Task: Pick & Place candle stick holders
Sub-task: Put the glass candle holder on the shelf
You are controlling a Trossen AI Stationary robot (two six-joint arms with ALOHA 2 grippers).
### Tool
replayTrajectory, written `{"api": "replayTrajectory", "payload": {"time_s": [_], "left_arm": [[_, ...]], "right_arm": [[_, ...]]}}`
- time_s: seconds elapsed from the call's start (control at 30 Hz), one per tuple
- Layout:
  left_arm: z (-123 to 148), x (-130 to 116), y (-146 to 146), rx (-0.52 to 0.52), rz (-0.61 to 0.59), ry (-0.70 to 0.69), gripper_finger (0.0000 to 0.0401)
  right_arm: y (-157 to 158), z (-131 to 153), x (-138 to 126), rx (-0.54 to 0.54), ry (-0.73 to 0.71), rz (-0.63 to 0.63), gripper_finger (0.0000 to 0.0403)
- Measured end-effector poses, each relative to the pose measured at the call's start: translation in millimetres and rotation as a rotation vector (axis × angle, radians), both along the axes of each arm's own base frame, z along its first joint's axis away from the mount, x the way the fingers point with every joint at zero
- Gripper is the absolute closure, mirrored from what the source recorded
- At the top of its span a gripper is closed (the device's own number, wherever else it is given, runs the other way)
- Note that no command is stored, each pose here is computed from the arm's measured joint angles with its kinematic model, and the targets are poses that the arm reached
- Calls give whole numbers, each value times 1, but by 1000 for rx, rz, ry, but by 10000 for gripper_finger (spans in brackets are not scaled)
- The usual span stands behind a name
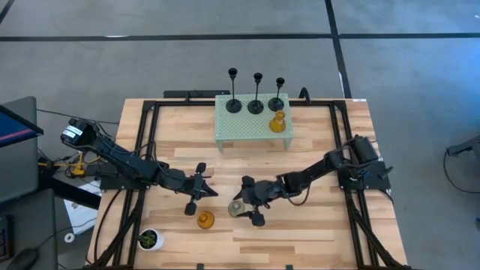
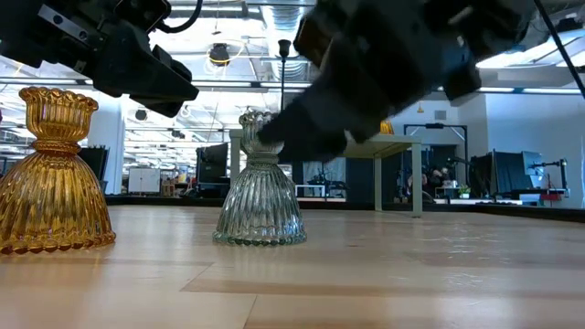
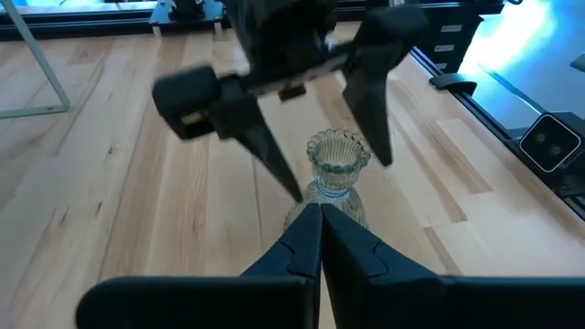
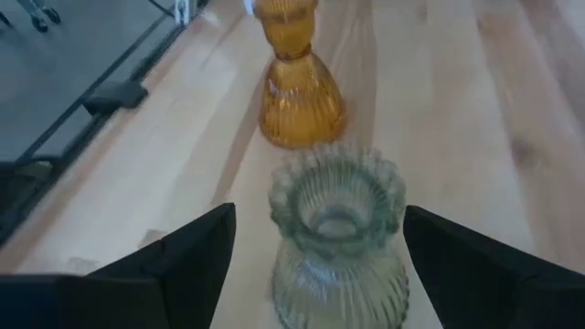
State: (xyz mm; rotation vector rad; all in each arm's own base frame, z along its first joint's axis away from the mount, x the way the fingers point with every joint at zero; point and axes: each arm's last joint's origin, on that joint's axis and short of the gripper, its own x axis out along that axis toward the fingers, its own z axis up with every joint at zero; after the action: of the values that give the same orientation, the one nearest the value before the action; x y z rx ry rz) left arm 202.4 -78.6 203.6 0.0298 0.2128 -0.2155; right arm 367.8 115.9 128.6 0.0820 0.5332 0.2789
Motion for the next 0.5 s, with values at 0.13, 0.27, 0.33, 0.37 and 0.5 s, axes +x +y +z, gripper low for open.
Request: {"api": "replayTrajectory", "payload": {"time_s": [0.13, 0.27, 0.33, 0.37, 0.5], "left_arm": [[0, 0, 0, -3, 1, 1, 393], [0, 0, 0, -3, 1, 1, 393], [0, 0, 0, -3, 1, 1, 393], [0, 0, 0, -3, 1, 0, 393], [0, 0, 0, -3, 1, 1, 393]], "right_arm": [[-1, -5, 4, 10, -28, -4, 98], [-3, -3, 6, 12, -35, -10, 112], [-3, -3, 5, 12, -33, -10, 129], [-3, -2, 5, 13, -36, -9, 140], [-3, -1, 5, 12, -33, -9, 198]]}}
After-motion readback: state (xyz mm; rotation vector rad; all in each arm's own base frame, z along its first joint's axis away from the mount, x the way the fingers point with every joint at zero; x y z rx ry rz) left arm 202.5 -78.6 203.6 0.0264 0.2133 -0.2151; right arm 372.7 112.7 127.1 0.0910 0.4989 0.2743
